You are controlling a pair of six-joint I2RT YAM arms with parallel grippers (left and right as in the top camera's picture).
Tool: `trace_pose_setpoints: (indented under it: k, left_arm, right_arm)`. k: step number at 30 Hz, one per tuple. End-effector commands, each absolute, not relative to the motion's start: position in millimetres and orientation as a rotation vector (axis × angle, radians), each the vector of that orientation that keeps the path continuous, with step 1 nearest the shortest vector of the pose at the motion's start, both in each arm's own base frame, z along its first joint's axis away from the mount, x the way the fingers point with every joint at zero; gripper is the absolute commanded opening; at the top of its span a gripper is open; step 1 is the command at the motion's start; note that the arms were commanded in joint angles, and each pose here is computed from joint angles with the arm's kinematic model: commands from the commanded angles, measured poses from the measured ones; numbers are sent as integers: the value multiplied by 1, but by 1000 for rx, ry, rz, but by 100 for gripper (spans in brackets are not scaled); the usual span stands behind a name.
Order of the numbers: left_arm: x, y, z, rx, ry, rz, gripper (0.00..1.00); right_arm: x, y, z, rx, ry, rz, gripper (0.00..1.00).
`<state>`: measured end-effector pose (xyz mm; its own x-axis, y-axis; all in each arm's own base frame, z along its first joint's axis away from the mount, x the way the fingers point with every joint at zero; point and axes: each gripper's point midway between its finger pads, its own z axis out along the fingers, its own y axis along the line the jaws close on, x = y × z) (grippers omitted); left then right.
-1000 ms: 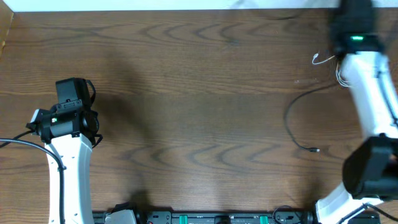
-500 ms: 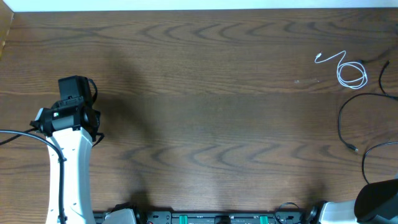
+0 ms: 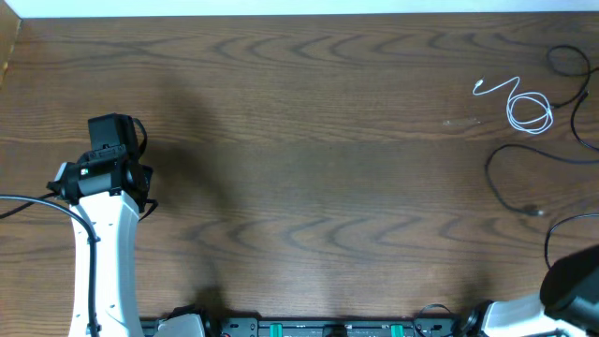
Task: Untangle cables
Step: 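Release the black cable at the right edge and lower the right gripper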
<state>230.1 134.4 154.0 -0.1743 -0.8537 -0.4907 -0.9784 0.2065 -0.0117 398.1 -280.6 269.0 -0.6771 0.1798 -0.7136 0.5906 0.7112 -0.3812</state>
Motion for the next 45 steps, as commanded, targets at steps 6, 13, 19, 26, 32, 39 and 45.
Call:
trace_pose_setpoints:
  k: [6, 13, 19, 26, 32, 39, 45]
  left_arm:
    - [229, 137, 153, -1724, 2081, 449, 89]
    - [229, 137, 154, -1724, 2082, 449, 89]
    - [229, 137, 153, -1724, 2082, 449, 89]
    - [229, 137, 153, -1724, 2081, 448, 89]
    - [229, 136, 153, -1726, 2086, 440, 89]
    - [229, 136, 153, -1726, 2085, 439, 89]
    - [229, 136, 153, -1726, 2087, 441, 89]
  right_arm:
    - [394, -290, 173, 726, 2480, -700, 1]
    - [381, -294, 122, 786, 2619, -679, 80]
    - [387, -286, 117, 786, 2624, -582, 99]
    - [435, -197, 112, 448, 2622, 128, 99]
    - [455, -126, 138, 147, 2476, 586, 99]
    - [439, -54, 137, -114, 2526, 779, 99]
    - [426, 0, 125, -264, 2652, 789, 99]
